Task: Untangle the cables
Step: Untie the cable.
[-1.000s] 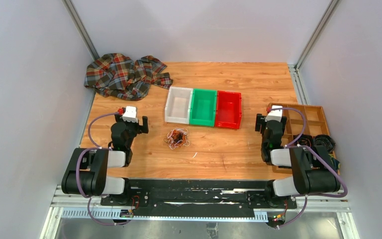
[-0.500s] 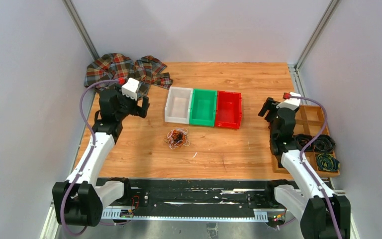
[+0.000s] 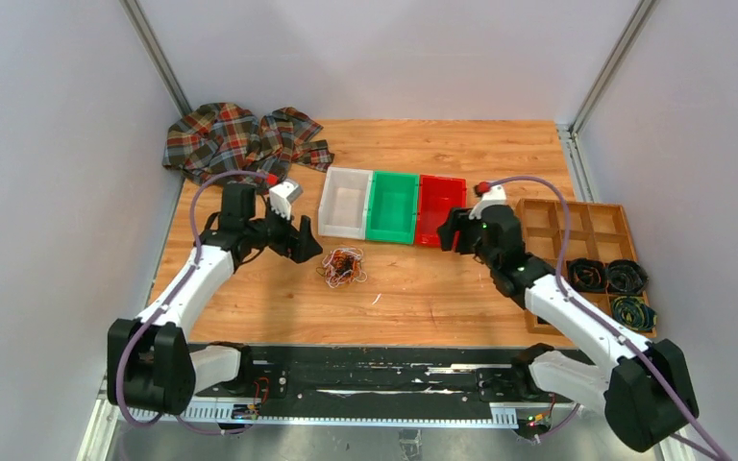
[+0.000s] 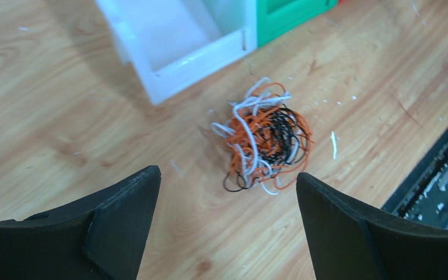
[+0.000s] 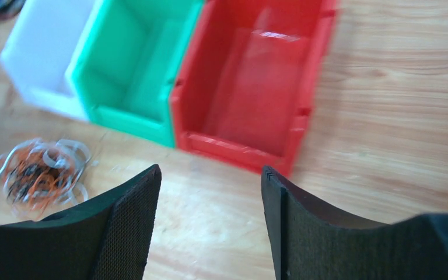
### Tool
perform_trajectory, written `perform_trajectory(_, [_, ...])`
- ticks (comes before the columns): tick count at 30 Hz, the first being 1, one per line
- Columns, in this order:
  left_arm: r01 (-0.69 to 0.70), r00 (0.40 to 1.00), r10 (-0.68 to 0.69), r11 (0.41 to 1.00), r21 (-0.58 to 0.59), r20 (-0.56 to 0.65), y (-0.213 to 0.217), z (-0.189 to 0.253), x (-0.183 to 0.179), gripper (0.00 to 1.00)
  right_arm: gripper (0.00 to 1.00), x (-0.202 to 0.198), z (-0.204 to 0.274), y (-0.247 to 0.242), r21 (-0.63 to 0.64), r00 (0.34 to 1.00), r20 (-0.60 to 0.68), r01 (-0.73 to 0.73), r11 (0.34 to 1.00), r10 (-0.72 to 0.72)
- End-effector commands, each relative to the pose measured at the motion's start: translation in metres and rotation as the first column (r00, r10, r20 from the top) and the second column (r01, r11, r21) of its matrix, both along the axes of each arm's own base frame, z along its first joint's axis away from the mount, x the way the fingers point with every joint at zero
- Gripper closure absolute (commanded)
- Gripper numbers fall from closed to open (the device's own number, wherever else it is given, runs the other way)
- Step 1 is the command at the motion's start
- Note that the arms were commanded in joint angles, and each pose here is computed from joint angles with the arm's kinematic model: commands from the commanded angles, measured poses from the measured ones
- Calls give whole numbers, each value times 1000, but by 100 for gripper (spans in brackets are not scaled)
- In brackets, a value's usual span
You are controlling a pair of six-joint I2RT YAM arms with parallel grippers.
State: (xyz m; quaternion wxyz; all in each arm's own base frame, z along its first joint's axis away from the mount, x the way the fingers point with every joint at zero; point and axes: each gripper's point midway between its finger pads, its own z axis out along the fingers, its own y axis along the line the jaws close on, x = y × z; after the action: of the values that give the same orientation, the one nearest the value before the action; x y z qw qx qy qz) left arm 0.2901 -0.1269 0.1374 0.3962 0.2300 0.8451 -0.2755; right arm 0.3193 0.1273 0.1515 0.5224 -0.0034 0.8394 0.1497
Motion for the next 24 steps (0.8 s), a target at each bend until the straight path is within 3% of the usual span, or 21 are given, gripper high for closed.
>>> perform_trajectory(1, [52, 996, -55, 998, -44, -66, -24, -16, -7, 12, 38, -11, 3, 42, -60, 991, 8, -129, 990, 130])
perform_trajectory(13, [19, 986, -39, 992, -122, -161, -40, -47, 11, 44, 47, -28, -13, 120, -117, 932, -42, -362, 925, 359])
perform_trajectory(24, [49, 966, -88, 986, -162, -245, -49, -69, 3, 55, 49, -36, -17, 155, -102, 896, -53, -445, 890, 442])
